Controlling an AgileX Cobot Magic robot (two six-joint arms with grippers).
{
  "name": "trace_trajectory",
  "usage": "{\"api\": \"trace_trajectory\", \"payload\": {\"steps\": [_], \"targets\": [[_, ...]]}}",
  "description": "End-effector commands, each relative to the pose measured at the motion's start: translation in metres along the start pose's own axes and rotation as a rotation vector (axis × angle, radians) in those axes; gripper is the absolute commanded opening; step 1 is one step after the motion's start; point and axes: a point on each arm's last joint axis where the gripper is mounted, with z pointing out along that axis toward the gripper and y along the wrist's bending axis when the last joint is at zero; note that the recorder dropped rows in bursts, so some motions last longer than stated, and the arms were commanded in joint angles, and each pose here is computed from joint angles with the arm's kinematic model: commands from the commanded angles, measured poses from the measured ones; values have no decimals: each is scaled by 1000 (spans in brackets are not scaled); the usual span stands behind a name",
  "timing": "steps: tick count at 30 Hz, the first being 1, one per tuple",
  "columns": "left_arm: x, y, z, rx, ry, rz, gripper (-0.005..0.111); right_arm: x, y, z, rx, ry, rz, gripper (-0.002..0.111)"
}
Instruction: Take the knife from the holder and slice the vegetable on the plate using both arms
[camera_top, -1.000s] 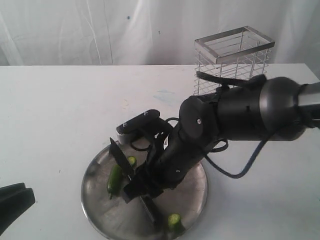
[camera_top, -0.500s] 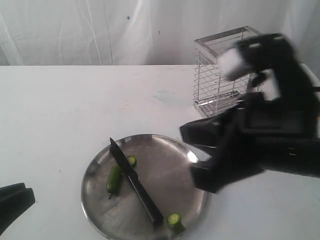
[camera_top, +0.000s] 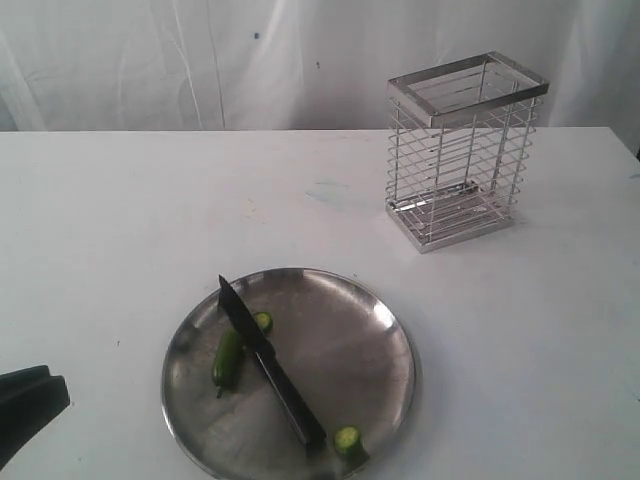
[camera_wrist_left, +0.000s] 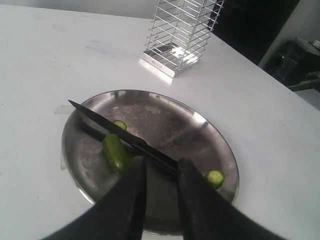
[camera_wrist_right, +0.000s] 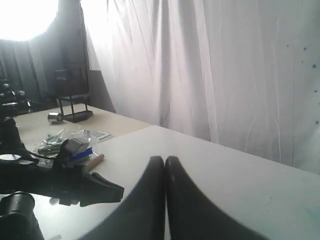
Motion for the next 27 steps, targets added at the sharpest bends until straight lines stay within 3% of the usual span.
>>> {"api": "trace_trajectory", "payload": {"steps": [1,12,19,27], "targets": [[0,-2,-1,21,-9,-20,28,4,0,-5,2,-7,-13,0],[0,-1,-1,12,-9,-21,28,48,-23,26,136,72,-186,0],[0,-1,-1,12,-9,-21,28,118,-37,41,178,131,-144,0],[0,-1,-1,12,-9,-21,28,156,-41,41,190,192,-46,0]]}}
